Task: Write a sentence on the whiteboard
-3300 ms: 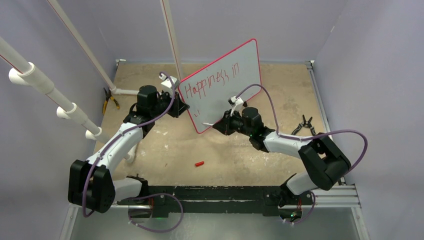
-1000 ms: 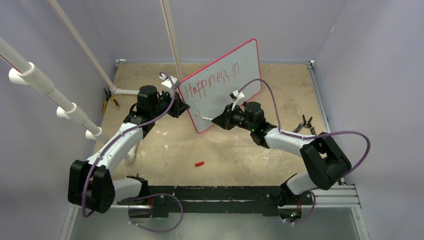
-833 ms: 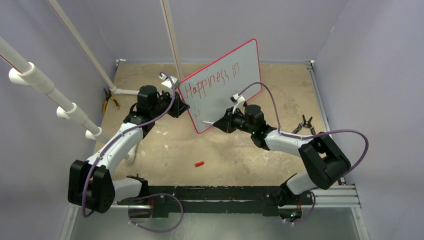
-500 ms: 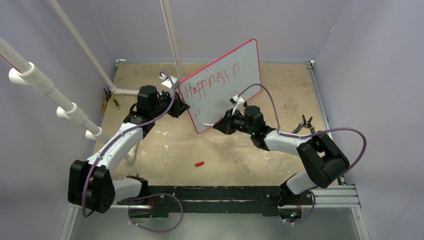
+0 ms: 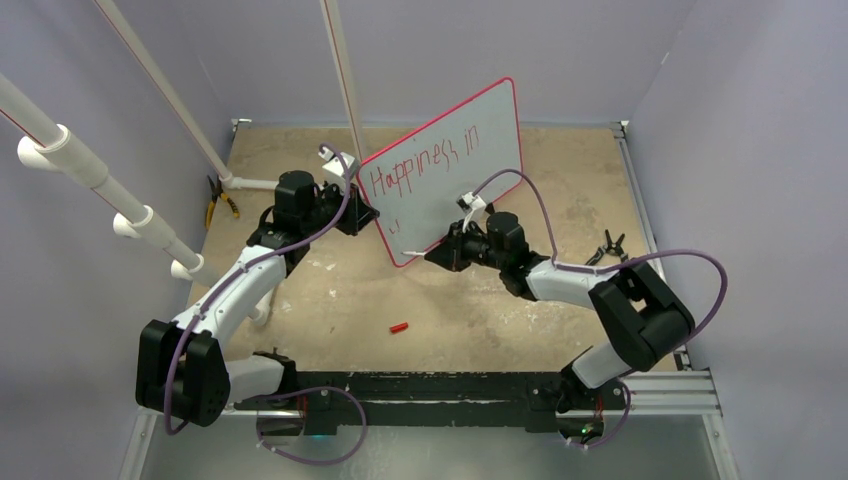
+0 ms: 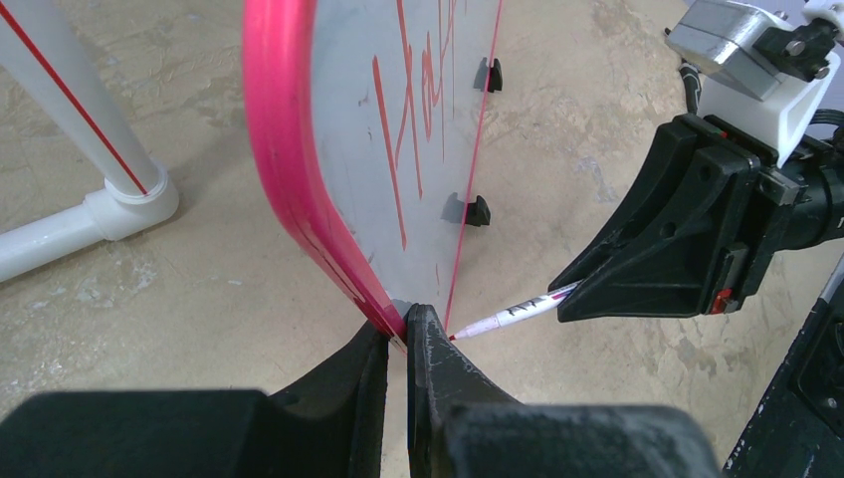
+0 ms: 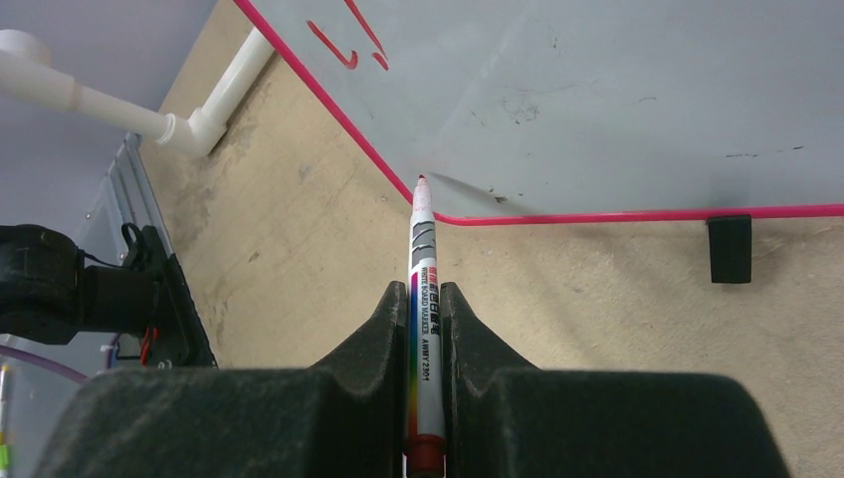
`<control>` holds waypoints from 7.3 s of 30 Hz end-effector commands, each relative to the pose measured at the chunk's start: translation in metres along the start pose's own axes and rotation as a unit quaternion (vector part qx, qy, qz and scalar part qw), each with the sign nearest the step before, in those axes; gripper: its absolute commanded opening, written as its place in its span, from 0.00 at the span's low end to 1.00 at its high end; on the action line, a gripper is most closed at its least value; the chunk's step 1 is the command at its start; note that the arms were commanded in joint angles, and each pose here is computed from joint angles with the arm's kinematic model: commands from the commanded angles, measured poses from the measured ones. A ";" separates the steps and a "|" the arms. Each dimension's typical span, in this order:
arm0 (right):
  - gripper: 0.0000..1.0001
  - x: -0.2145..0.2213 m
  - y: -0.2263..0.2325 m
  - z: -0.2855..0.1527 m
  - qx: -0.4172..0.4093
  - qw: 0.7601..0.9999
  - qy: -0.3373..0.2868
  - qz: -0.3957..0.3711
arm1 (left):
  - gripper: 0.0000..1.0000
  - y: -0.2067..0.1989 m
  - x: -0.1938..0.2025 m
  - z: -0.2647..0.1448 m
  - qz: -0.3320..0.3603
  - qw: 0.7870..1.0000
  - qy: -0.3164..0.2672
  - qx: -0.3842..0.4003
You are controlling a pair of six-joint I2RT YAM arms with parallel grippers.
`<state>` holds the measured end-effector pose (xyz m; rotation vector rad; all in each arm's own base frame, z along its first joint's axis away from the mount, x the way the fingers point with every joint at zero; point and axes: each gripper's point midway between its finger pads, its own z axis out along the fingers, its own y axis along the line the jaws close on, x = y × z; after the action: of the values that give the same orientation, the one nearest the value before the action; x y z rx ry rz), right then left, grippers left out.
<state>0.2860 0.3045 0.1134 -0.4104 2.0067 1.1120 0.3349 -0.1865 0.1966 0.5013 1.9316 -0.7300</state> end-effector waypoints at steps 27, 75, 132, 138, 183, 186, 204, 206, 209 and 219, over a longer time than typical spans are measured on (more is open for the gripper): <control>0.00 -0.070 0.012 0.005 0.024 0.996 -0.088 -0.018 | 0.00 -0.004 0.008 0.004 0.012 1.000 0.017 0.011; 0.00 -0.088 0.010 -0.002 0.015 0.993 -0.108 -0.037 | 0.00 -0.006 0.006 0.003 0.014 1.000 0.015 0.013; 0.00 -0.102 0.021 -0.004 0.000 0.992 -0.115 -0.055 | 0.00 -0.006 0.006 0.003 0.015 1.000 0.014 0.015; 0.00 -0.109 0.022 -0.019 0.019 0.990 -0.126 -0.057 | 0.00 -0.006 0.005 0.003 0.015 1.000 0.013 0.014; 0.00 -0.087 -0.025 -0.022 0.064 0.992 -0.099 -0.035 | 0.00 -0.006 0.007 0.003 0.014 1.000 0.015 0.015; 0.00 -0.077 -0.030 -0.021 0.070 0.993 -0.087 -0.029 | 0.00 -0.007 0.007 0.004 0.014 1.000 0.016 0.016; 0.00 -0.109 -0.034 -0.026 0.111 0.986 -0.116 -0.042 | 0.00 -0.007 0.008 0.004 0.015 1.000 0.017 0.016; 0.00 -0.116 -0.032 -0.027 0.111 0.985 -0.122 -0.045 | 0.00 -0.008 0.008 0.004 0.015 1.000 0.017 0.016; 0.00 -0.124 -0.029 -0.029 0.112 0.984 -0.132 -0.050 | 0.00 -0.008 0.007 0.004 0.015 1.000 0.016 0.016; 0.00 -0.146 -0.018 -0.033 0.109 0.980 -0.155 -0.064 | 0.00 -0.008 0.006 0.004 0.016 1.000 0.015 0.017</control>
<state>0.3507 0.2577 0.1704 -0.2570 1.9432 0.8660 0.3363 -0.1855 0.1955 0.4948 1.9351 -0.7196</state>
